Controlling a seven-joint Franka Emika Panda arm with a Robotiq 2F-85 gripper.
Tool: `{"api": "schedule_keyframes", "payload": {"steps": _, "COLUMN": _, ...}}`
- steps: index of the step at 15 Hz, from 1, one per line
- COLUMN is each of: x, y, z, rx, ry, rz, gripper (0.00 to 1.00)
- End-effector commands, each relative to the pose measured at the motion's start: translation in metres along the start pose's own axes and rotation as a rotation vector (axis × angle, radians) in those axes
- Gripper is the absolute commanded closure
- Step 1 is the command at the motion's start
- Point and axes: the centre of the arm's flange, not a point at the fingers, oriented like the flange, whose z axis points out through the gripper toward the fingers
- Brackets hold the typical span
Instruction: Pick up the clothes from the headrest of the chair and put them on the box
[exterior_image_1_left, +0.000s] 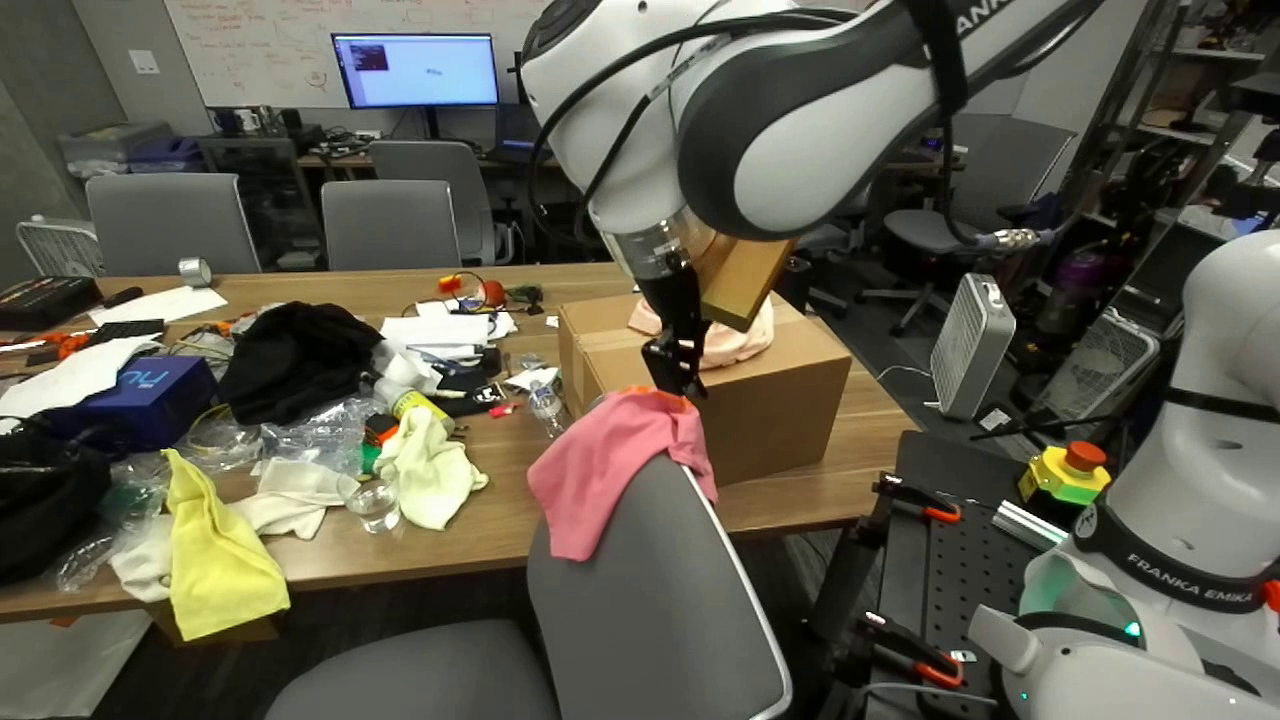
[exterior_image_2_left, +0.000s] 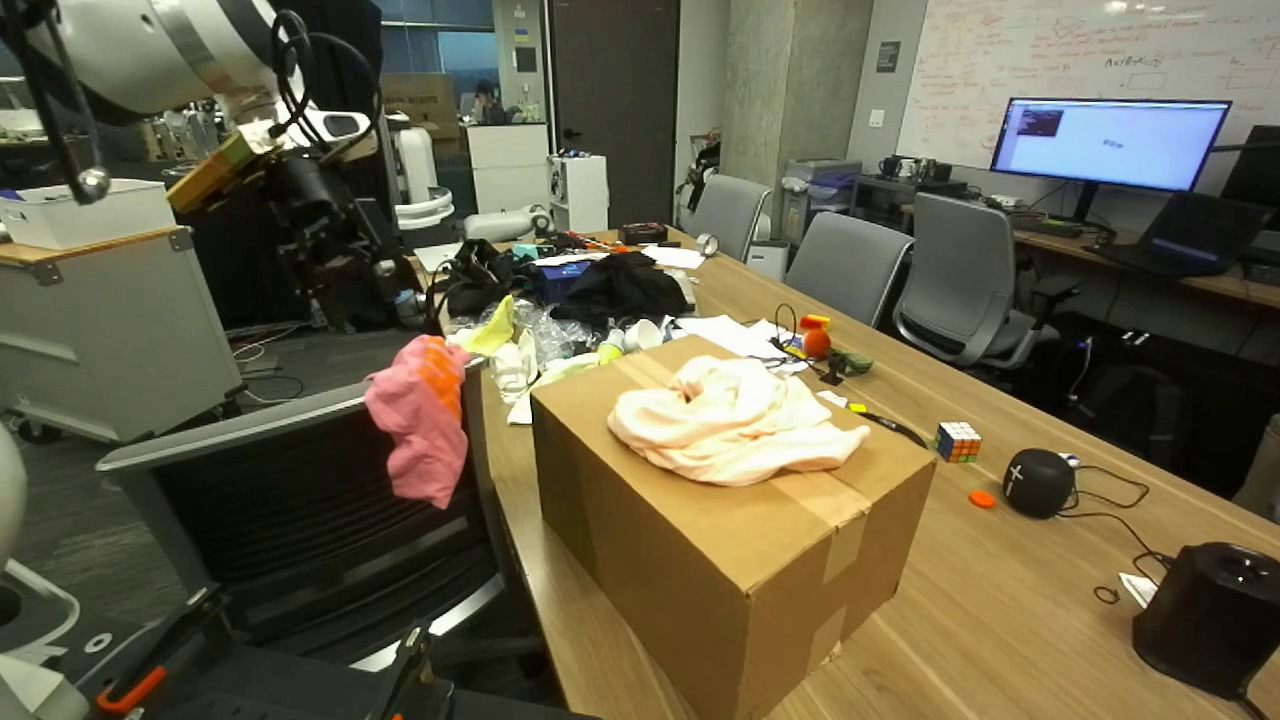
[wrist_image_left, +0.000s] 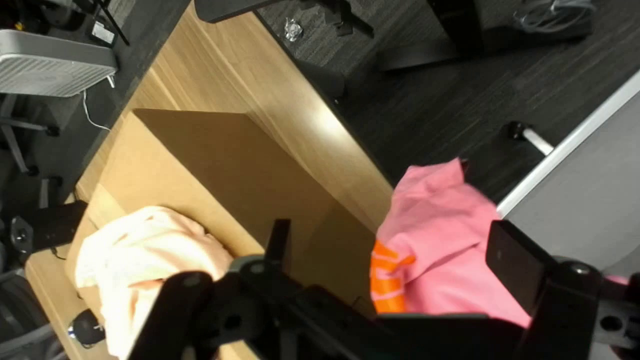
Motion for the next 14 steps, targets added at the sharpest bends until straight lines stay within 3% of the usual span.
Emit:
{"api": "schedule_keyframes", "payload": {"steps": 1, "x": -0.036, "y": -0.025, "z": -0.005, "rx": 0.052, "ry": 0.031, "rz": -0.167, "gripper": 0.00}}
{"api": "schedule_keyframes", "payload": {"steps": 4, "x": -0.037, "y": -0.046, "z": 0.002, "rx": 0.140, "ry": 0.113, "rz": -0.149, "gripper": 0.00}}
{"api": "schedule_keyframes", "payload": {"steps": 9, "x": -0.015, "y": -0.046, "z": 0.024, "rx": 0.231, "ry": 0.232, "rz": -0.050, "gripper": 0.00}}
{"api": "schedule_keyframes", "payload": {"steps": 14, "x": 0.006, "y": -0.029, "z": 0.048, "rx": 0.255, "ry": 0.335, "rz": 0.070, "gripper": 0.00}}
